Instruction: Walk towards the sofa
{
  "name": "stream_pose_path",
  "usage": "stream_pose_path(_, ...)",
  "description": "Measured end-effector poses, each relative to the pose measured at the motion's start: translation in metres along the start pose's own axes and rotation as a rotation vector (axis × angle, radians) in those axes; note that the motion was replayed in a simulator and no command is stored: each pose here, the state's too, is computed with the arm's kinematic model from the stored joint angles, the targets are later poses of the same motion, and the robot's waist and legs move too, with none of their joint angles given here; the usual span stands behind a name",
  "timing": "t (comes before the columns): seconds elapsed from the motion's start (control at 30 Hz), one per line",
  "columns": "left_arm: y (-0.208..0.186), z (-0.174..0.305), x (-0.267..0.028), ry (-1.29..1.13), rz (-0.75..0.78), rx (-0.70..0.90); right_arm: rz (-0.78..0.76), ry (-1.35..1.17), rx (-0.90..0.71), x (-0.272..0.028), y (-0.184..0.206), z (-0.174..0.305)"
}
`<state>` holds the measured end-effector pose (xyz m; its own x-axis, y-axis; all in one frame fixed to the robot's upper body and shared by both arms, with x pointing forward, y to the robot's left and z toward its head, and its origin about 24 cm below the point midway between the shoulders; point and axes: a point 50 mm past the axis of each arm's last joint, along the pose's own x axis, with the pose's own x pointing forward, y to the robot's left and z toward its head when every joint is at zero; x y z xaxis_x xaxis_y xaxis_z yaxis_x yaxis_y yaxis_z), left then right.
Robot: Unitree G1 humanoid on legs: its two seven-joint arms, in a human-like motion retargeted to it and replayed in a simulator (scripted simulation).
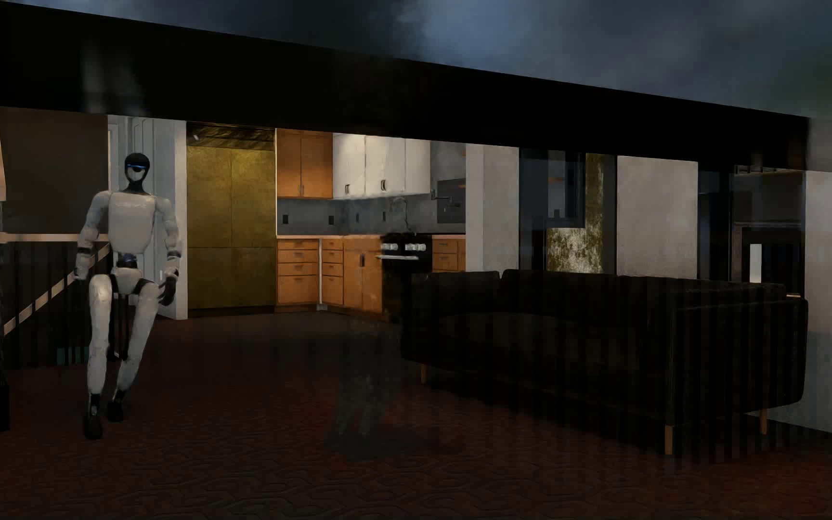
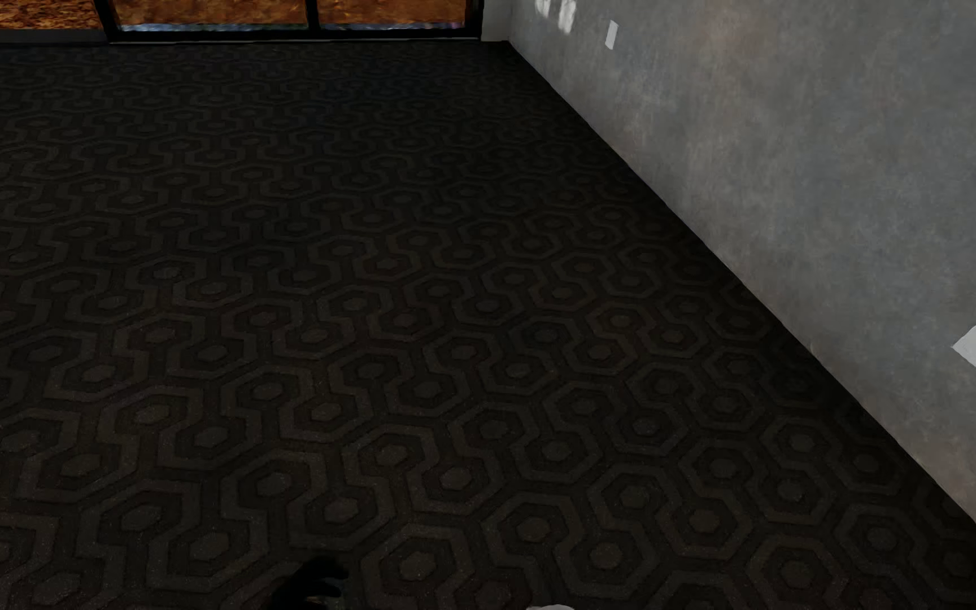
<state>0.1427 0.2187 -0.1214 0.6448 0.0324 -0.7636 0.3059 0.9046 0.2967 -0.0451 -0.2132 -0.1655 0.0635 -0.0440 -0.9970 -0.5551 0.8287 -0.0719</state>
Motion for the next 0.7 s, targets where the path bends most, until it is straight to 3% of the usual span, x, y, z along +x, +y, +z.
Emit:
stream_pose_path(0.13,0.006,0.023,-0.001,-0.101,0.029,-0.034,0.025,-0.007,-0.036,-0.002,0.007,-0.002)
stream_pose_path(0.2,-0.014,-0.005,-0.009,-0.017,-0.004,-0.08,-0.021,0.007,-0.017,0.0,-0.01,-0.001)
stream_pose_path(0.27,-0.06,-0.052,-0.023,0.175,-0.129,-0.079,-0.093,0.03,-0.003,0.001,-0.038,0.001)
stream_pose_path(0.33,-0.103,-0.088,-0.043,0.32,-0.321,0.09,-0.177,-0.022,0.034,0.001,-0.071,0.023)
stream_pose_path(0.4,-0.109,-0.102,-0.054,0.362,-0.392,0.205,-0.233,-0.144,0.006,-0.002,-0.095,0.063)
stream_pose_path(0.47,-0.098,-0.118,-0.062,0.419,-0.35,0.161,-0.284,-0.273,-0.01,-0.011,-0.116,0.099)
stream_pose_path(0.7,-0.066,-0.136,-0.077,0.466,-0.173,-0.021,-0.513,-0.695,0.16,-0.075,-0.189,0.191)
